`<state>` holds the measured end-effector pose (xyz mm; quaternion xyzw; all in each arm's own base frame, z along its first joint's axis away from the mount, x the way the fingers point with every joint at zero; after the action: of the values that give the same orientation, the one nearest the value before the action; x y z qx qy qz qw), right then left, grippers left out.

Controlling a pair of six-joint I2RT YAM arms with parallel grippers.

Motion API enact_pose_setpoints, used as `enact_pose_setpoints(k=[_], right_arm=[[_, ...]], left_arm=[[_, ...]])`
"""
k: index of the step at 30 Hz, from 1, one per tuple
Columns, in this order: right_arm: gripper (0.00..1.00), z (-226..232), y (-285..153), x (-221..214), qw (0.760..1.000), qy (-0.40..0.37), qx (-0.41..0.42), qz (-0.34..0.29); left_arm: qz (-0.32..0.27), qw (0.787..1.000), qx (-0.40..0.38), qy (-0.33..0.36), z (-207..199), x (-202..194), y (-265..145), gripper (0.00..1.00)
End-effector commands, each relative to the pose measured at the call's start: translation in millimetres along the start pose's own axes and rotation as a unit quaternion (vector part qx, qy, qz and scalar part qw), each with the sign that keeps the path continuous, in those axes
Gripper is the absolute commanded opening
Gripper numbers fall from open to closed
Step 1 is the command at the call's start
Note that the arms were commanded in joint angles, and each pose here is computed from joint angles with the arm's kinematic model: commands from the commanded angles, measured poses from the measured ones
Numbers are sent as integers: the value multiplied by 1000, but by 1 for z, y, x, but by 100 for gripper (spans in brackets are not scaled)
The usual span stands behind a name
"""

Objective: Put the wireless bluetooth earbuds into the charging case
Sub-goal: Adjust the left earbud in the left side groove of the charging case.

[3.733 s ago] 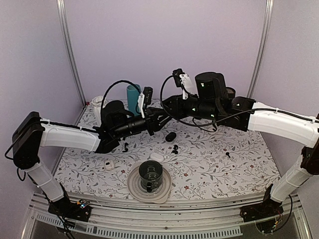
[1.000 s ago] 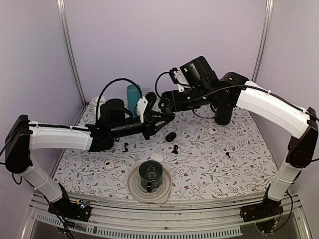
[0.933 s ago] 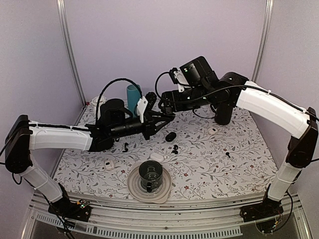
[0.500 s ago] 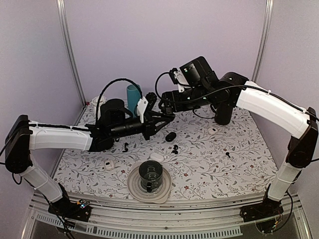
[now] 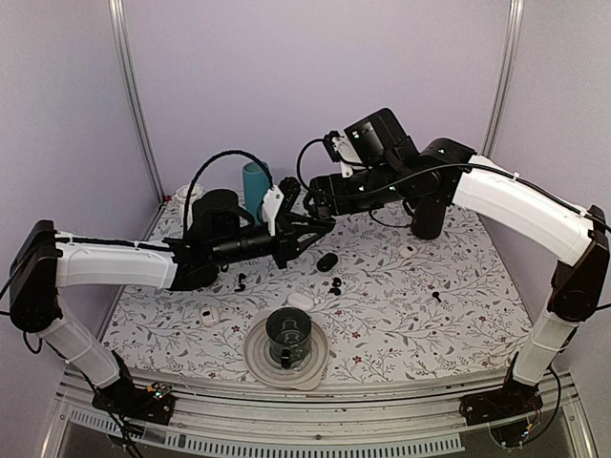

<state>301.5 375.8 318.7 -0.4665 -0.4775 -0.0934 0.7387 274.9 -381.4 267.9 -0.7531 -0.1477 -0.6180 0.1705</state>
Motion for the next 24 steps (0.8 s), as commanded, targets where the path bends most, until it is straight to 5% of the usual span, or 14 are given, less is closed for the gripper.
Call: enact_pose_setpoints(k=[1,24], right_arm=[[85,-2,-11,-1,1000,-8,5,0],[83,-8,-16,-11,1000,-6,-6,7]], left_arm=[[-35,999,-10,11,-9,27,-4,0],[-39,999,-14,9,-10,30,-5,0]])
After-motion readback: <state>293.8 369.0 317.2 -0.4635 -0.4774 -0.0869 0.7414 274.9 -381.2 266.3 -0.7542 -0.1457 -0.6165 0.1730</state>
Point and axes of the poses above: each gripper's point midway between its finger pads, its own y axis out along the fingers, its own z axis along the line the jaws close on, x = y × z, the point moved 2 cm from there along -y, back along the fingers, and after that the axes turned 9 degrees about -y, right-handed, at the moved point
